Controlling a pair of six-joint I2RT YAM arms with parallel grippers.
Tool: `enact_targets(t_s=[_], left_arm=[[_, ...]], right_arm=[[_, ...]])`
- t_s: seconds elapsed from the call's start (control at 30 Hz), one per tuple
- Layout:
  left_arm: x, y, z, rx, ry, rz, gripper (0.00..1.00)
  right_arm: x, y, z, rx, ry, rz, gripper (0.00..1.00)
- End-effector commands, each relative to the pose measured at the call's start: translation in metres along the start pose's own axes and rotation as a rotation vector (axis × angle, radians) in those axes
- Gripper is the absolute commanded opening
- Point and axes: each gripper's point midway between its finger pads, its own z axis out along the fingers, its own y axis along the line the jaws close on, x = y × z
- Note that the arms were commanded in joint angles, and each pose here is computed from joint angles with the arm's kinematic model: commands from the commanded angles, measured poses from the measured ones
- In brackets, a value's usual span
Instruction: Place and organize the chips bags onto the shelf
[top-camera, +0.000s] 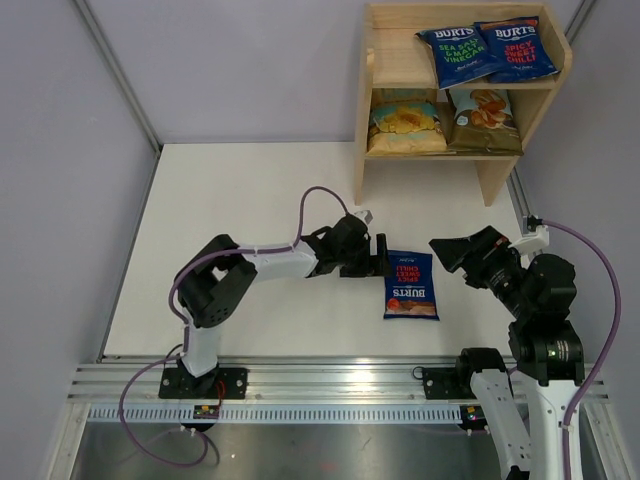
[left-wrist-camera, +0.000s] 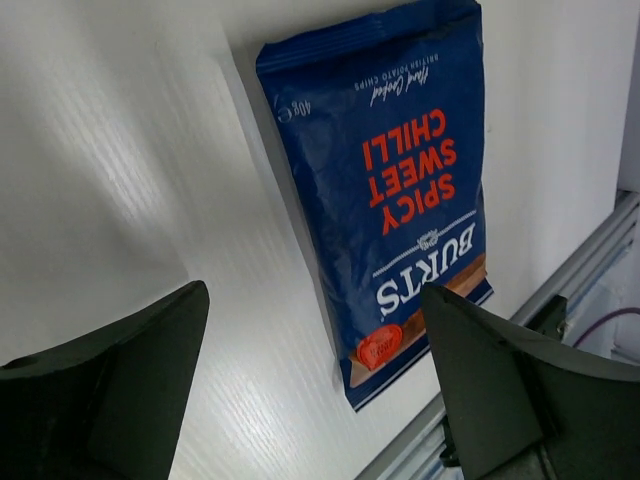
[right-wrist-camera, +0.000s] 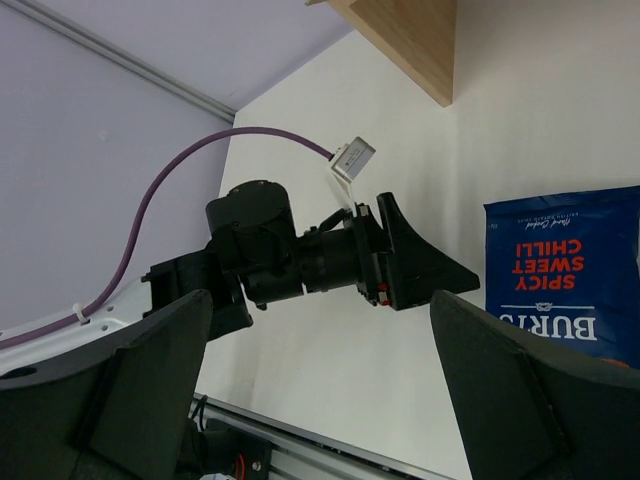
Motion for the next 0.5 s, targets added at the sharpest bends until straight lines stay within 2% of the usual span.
enact_targets(t_s=[0.0, 0.17, 0.33, 0.47], left_arm=[[-0.019, -0.012, 0.010, -0.051, -0.075, 0.078, 0.89], [-0.022, -0.010, 0.031, -0.077, -0.066, 0.086, 0.82], [-0.013, 0.002, 0.054, -0.111, -0.016, 0.079, 0.69], [-0.010, 0.008, 0.065, -0.128, -0.001, 0.074, 0.63]], right_arm=[[-0.003, 0.010, 0.002, -0.050, 0.001, -0.007, 0.98], [0.000, 0.012, 0.001, -0.062, 0.015, -0.009, 0.95], [0.004, 0.012, 0.000, -0.073, 0.024, -0.010, 0.93], [0.006, 0.012, -0.001, -0.077, 0.028, -0.015, 0.93]])
